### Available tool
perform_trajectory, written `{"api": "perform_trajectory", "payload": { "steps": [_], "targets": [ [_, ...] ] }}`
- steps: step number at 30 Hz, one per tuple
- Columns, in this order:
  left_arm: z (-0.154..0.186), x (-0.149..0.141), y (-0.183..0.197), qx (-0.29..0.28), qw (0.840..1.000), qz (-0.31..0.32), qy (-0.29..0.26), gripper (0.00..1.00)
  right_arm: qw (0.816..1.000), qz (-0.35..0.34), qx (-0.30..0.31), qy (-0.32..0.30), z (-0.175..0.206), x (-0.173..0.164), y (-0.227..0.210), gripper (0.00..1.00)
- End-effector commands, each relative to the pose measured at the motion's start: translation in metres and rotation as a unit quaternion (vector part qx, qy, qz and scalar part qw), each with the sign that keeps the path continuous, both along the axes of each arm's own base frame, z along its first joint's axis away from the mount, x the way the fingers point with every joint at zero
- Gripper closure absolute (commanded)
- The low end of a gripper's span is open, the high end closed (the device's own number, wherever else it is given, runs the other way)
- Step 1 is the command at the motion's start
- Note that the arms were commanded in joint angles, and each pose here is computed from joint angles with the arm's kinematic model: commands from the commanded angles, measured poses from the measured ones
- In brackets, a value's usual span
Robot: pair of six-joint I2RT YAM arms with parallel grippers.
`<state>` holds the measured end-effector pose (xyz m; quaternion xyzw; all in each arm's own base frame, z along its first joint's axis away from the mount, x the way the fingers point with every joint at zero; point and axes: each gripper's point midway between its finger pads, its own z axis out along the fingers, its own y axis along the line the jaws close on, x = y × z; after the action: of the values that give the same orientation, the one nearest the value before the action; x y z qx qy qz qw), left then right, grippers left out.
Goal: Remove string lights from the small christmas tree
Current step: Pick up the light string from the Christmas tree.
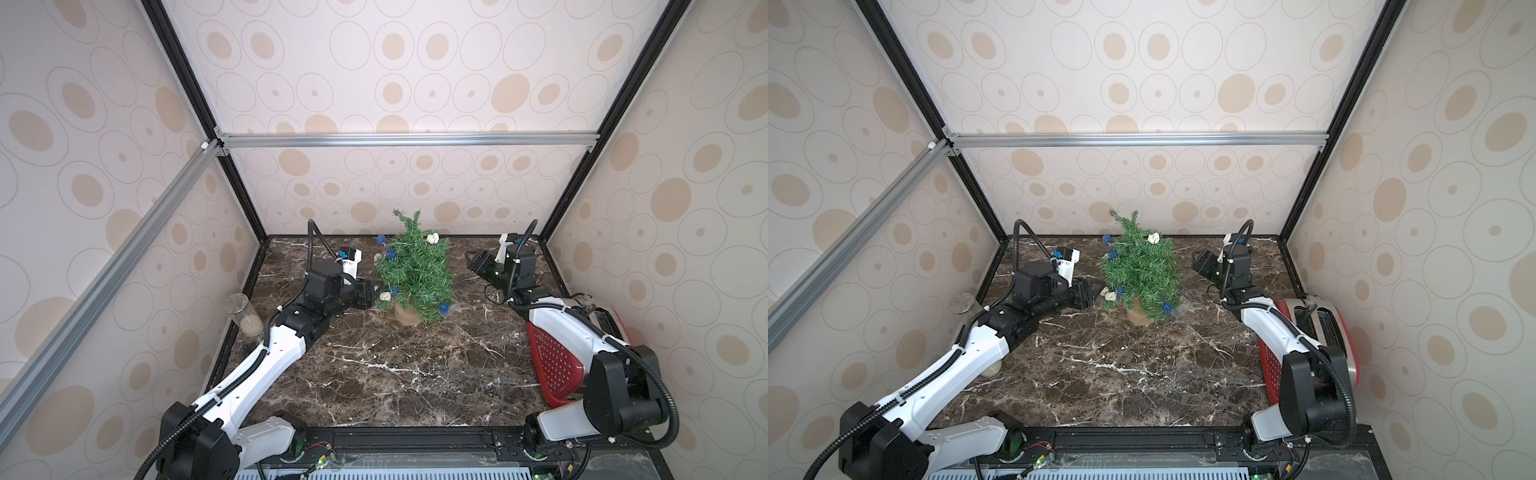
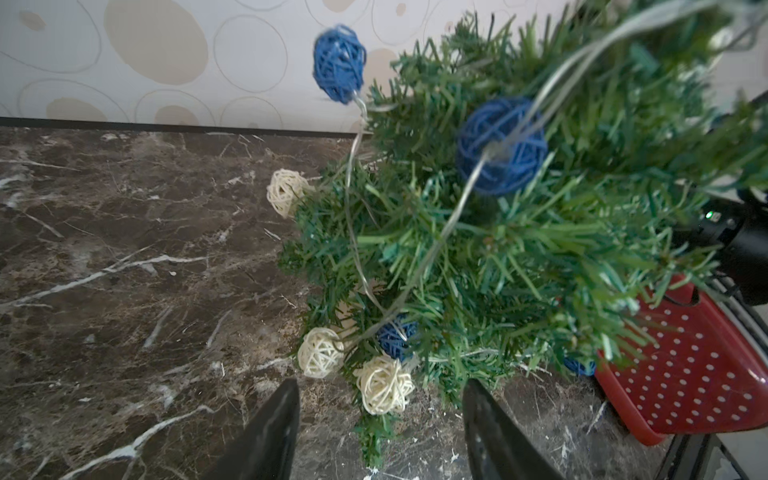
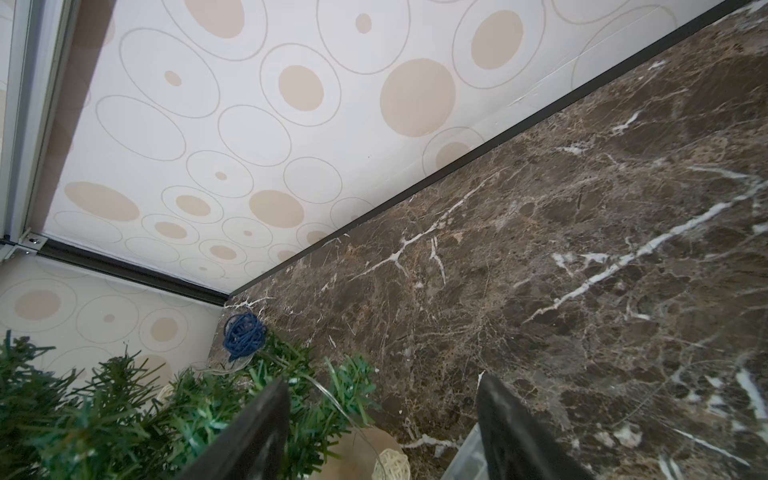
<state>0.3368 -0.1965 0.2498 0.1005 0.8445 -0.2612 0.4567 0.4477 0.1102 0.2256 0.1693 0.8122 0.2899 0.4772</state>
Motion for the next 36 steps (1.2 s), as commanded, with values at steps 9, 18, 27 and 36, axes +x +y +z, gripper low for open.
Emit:
{"api": "perform_trajectory", "payload": {
  "steps": [9, 18, 27, 36],
  "targets": [
    [0.013, 0.030, 0.005, 0.038, 0.997, 0.038, -0.054, 0.49, 1.000, 0.017, 0.002, -0.006, -0.001, -0.003, 0.004, 0.27],
    [0.020, 0.037, -0.013, 0.018, 0.997, 0.005, -0.074, 0.66, 1.000, 0.019, 0.003, -0.001, -0.005, -0.002, 0.003, 0.27],
    [0.038, 0.028, -0.006, 0.019, 0.995, 0.008, -0.095, 1.00, 1.000, 0.010, 0.010, 0.005, -0.008, -0.002, -0.002, 0.26],
    [0.052, 0.014, 0.016, 0.050, 0.995, 0.041, -0.082, 1.00, 1.000, 0.009, 0.015, 0.006, -0.009, -0.002, -0.002, 0.26]
  ]
}}
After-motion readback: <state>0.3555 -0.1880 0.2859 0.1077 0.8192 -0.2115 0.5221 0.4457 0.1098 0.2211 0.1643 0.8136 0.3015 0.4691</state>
